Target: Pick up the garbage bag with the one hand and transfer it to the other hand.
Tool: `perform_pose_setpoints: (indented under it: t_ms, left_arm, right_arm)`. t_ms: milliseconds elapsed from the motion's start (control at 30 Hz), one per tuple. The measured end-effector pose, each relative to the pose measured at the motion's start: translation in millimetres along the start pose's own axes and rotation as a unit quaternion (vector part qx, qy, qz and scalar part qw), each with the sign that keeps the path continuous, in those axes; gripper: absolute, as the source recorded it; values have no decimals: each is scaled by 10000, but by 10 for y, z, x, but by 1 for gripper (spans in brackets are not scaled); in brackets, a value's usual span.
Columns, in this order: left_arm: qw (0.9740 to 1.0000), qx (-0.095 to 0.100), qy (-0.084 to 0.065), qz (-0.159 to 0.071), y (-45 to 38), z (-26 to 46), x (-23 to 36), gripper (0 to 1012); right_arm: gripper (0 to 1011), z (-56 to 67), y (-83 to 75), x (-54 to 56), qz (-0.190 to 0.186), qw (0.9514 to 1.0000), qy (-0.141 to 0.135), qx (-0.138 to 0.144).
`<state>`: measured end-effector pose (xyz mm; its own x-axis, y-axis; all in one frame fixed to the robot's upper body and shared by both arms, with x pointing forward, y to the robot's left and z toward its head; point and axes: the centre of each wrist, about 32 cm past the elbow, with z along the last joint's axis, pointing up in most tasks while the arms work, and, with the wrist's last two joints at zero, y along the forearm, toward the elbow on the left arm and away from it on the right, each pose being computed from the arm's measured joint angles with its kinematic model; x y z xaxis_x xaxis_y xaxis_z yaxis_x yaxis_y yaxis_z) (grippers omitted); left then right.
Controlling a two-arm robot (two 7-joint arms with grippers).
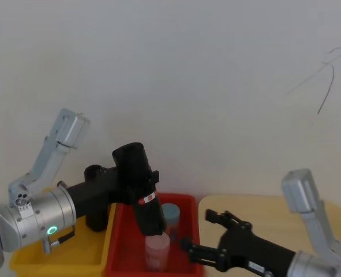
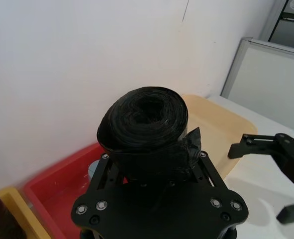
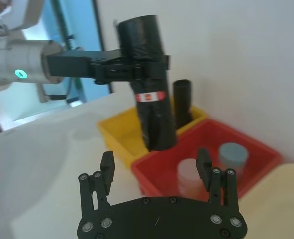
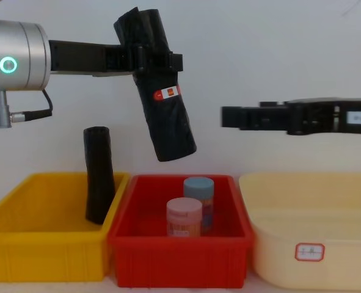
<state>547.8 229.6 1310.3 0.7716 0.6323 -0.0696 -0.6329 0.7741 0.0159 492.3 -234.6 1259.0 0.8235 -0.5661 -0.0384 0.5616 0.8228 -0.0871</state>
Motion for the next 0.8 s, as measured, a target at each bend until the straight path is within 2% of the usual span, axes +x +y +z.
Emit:
perform_pose_setpoints:
  t_ms: [333, 800]
  left_arm:
    - [10000, 0, 0, 0, 0, 0, 0, 442]
    - [10000, -14, -24, -66, 2, 1, -8, 442]
  right_arm:
    - [1001, 83, 276, 62, 415, 9989, 68, -207]
    - [1001, 142, 470, 149, 504, 9979, 9, -404]
